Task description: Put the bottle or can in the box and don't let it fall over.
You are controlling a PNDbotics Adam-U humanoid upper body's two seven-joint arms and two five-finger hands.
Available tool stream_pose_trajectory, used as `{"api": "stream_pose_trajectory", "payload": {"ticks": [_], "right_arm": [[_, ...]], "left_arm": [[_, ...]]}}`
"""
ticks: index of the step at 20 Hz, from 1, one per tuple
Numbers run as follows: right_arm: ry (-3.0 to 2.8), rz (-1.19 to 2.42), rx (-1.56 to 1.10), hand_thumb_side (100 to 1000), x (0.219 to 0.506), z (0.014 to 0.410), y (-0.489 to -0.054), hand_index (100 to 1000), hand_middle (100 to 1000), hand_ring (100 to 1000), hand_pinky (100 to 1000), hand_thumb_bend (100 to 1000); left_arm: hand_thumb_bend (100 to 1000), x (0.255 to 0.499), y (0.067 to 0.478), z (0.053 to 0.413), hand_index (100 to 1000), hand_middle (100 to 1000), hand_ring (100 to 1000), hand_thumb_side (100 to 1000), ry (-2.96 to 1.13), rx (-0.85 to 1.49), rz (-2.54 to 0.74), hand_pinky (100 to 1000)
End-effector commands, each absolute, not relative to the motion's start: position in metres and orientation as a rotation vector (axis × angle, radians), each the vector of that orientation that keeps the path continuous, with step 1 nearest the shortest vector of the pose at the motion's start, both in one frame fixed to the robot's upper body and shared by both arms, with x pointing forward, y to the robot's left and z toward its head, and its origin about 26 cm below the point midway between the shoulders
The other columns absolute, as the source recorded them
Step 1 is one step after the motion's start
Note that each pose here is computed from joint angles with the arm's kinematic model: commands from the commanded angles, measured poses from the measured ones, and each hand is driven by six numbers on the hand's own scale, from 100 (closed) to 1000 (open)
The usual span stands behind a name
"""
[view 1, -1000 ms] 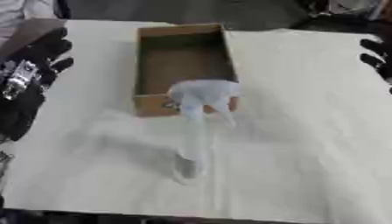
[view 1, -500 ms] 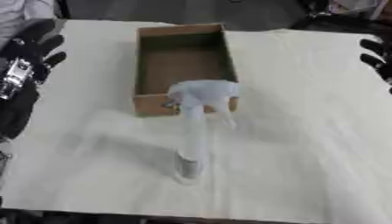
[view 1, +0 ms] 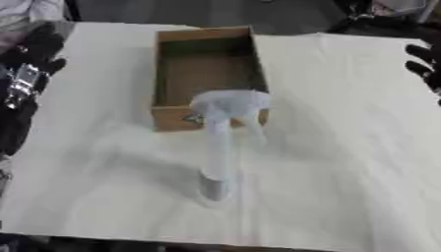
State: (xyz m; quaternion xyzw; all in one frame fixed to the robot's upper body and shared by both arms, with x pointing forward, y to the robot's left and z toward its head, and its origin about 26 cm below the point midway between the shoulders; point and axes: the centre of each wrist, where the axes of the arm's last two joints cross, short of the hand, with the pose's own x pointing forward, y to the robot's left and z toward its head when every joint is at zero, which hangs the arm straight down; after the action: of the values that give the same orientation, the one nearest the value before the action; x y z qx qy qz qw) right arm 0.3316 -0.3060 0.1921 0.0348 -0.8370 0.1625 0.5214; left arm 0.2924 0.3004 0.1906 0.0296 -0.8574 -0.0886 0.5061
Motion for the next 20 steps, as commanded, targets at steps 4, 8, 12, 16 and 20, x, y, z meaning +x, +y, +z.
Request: {"api": "stream_pose_trajectory", "payload": {"ticks": [4,8,12,16,20], "right_arm": [[-2.016,0.411,0.067,572,0.3309,0.1996,-0.309,878,1000,1000,1000,100],[-2.016,0.41,0.069,572,0.331,0.1998,-0.3089,877,1000,1000,1000,100],[-2.016,0.41,0.071,573,0.331,0.2,-0.3088,877,1000,1000,1000,100],[-2.015,0.411,0.072,573,0.331,0.2001,-0.3087,876,1000,1000,1000,100],[-2.016,0.409,0.073,573,0.331,0.2004,-0.3088,875,1000,1000,1000,100]], "left_arm": [[100,0.2907,0.2986,0.2004,971,1000,1000,650,-2.151,-0.056,-0.15,1000],[115,0.2902,0.3002,0.2,943,1000,1000,678,-2.184,-0.061,-0.183,1000],[1000,0.2896,0.3005,0.1979,900,1000,1000,955,-2.151,-0.047,-0.141,1000],[1000,0.2902,0.2979,0.1983,893,1000,1000,990,-2.132,-0.046,-0.172,1000],[1000,0.2903,0.2975,0.1985,905,1000,1000,971,-2.123,-0.037,-0.244,1000]]}}
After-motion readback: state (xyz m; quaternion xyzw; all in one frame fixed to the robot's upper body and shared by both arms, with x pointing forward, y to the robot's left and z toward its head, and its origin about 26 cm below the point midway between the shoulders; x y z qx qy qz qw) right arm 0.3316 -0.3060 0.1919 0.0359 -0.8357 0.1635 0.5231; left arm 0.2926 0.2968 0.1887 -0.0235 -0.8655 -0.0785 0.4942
